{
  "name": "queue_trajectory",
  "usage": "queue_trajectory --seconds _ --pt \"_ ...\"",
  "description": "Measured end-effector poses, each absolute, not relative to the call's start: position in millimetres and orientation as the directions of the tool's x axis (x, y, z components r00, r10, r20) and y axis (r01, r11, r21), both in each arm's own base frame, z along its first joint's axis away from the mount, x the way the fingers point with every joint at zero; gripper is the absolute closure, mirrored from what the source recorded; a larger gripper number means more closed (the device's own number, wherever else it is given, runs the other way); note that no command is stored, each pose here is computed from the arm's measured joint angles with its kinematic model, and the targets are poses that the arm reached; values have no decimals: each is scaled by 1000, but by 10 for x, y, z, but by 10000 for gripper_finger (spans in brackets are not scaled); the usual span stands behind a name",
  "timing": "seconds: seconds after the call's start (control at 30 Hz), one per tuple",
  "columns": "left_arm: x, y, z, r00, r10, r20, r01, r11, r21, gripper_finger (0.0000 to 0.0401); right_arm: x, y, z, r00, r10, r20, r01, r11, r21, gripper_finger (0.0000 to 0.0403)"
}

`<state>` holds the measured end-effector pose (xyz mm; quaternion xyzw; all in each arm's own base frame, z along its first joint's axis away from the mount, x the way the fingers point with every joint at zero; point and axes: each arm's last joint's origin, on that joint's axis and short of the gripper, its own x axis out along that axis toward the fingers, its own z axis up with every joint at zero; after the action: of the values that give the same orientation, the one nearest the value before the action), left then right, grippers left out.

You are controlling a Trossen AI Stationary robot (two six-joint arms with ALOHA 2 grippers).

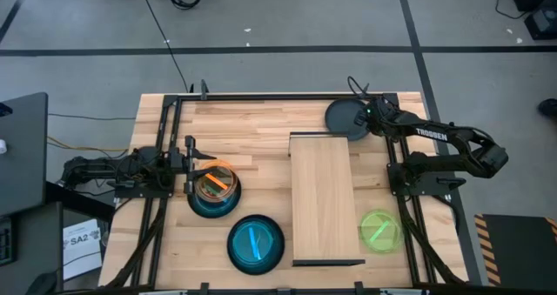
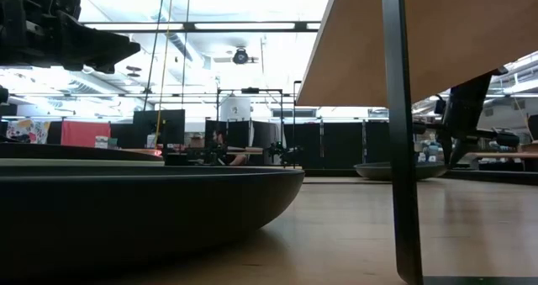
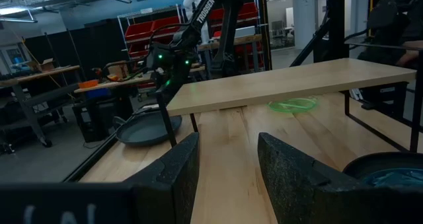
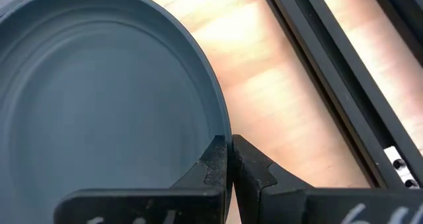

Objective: Place and stack plates onto a shelf
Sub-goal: Put the top right black plate on the shelf

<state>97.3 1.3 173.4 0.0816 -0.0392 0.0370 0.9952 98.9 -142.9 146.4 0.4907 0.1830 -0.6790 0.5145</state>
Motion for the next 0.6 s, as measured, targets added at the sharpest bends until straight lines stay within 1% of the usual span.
queue_trajectory --seconds 0.3,0.6 --pt "973 13 1734 994 67 84 -80 984 159 241 1033 -1405 1495 41 -538 -842 884 -373 282 389" --pt "973 13 1734 994 67 84 -80 984 159 241 1023 -1338 1673 110 -614 -782 866 -327 378 389"
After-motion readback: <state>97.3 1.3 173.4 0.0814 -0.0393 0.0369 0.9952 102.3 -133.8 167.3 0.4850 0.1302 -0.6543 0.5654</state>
